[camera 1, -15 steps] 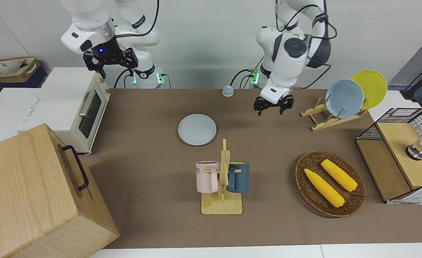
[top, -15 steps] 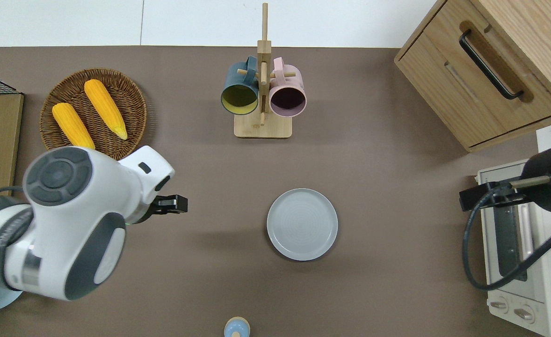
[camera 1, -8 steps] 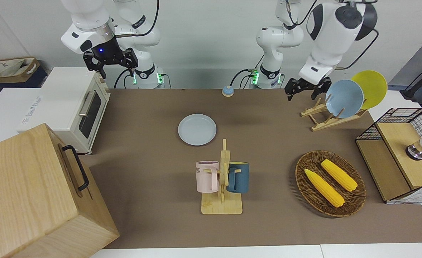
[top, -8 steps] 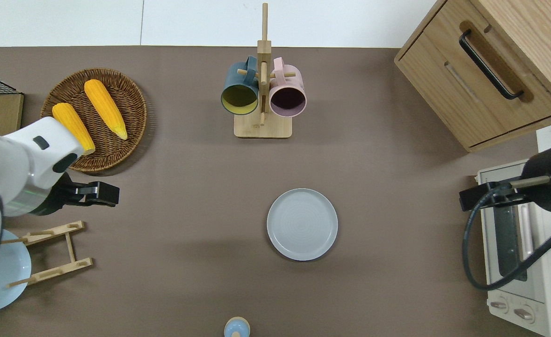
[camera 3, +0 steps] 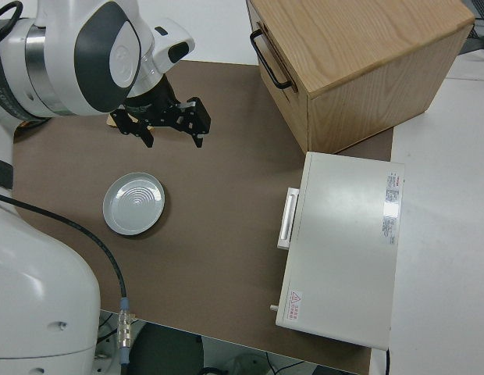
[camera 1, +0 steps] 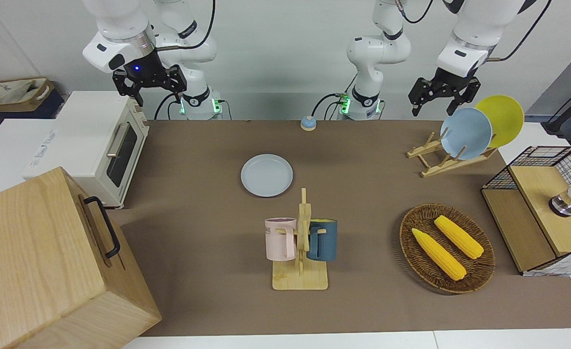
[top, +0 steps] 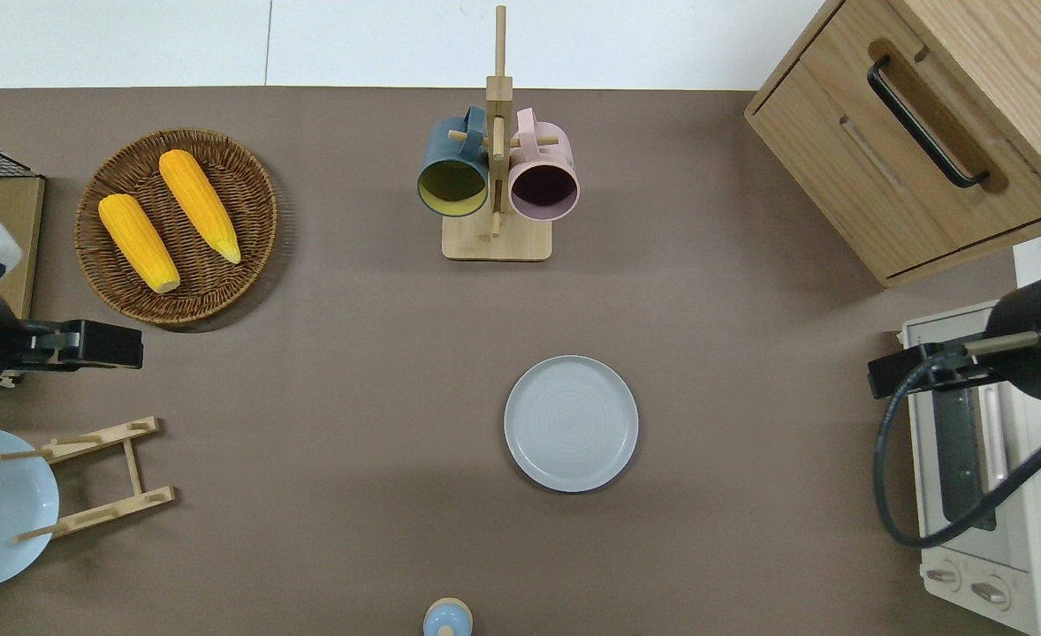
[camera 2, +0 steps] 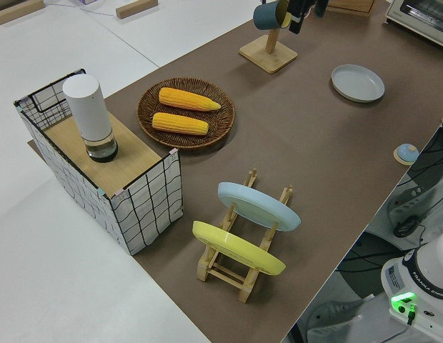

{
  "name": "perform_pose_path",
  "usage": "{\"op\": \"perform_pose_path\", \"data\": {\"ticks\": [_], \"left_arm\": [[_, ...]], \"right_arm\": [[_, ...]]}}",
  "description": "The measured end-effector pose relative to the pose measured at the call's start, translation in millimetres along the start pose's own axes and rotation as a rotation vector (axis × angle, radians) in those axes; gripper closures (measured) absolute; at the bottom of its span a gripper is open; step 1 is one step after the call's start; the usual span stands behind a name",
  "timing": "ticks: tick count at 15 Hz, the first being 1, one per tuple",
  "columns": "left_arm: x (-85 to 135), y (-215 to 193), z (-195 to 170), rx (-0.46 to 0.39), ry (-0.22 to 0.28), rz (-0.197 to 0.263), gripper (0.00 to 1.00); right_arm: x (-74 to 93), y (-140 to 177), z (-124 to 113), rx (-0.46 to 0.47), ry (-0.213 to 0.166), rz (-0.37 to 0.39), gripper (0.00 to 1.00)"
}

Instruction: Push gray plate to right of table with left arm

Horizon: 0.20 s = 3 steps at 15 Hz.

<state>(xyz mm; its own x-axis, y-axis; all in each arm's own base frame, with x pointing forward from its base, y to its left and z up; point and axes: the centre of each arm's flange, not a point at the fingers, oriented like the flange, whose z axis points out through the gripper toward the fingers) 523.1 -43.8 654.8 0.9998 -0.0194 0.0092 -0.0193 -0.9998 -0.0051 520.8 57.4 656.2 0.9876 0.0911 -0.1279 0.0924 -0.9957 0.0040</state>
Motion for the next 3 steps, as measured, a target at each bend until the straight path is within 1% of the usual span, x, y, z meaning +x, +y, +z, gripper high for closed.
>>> {"op": "perform_pose_path", "data": {"ticks": [3], "left_arm": [[-2.0,-0.3,-8.5,0.000,0.003,0.002,0.00]], "right_arm": [[0.0,0.0,0.0,0.000,0.000,0.000,0.01]]}}
